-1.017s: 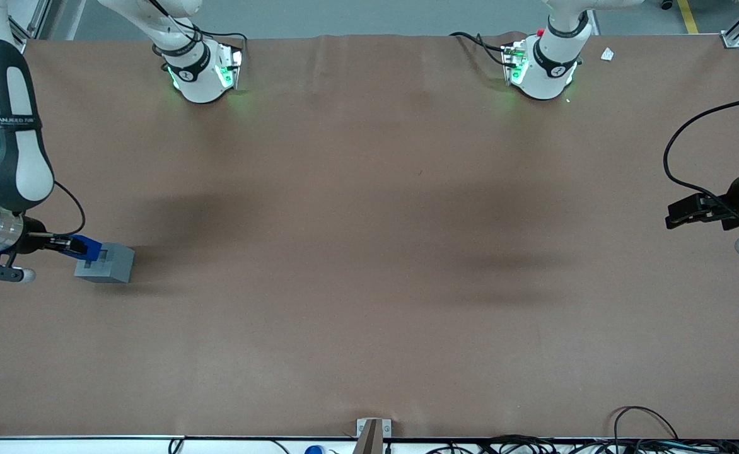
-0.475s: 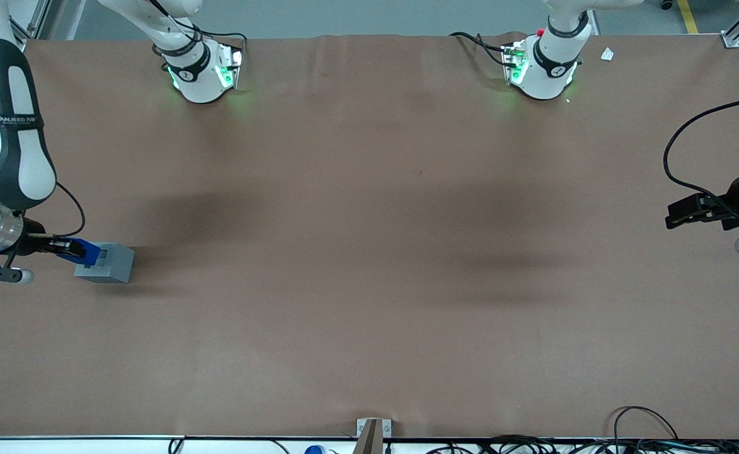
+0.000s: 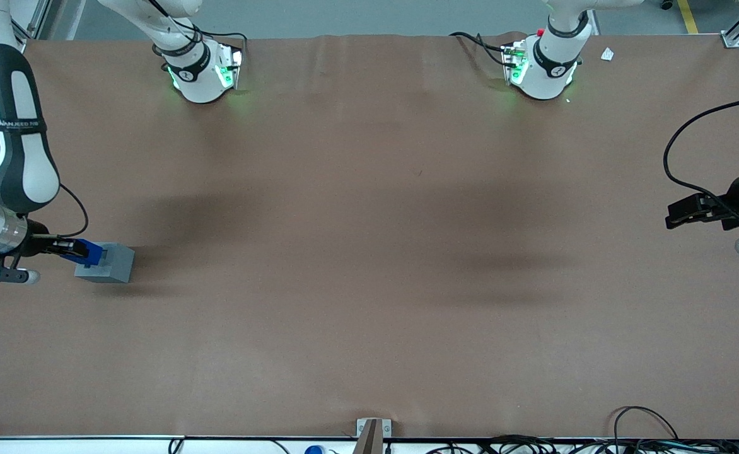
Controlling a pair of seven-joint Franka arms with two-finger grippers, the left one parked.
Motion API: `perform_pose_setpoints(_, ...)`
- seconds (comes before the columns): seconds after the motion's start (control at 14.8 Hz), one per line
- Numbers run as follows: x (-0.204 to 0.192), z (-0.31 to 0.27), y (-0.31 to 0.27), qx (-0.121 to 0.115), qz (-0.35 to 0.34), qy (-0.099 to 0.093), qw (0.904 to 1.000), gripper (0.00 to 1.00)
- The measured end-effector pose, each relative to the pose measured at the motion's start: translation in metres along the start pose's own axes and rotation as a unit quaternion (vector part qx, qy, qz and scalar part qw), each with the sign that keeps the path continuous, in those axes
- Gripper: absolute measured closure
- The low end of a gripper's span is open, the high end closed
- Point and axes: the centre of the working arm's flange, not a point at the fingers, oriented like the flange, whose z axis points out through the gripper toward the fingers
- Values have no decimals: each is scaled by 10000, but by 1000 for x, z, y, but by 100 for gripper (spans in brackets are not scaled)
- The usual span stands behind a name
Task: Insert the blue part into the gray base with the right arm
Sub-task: 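Lower the blue cube into the gray base's square opening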
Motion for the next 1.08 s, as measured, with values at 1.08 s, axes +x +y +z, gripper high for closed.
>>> perform_pose_setpoints(1.08,3,16,6,-12,-195,10,9998,49)
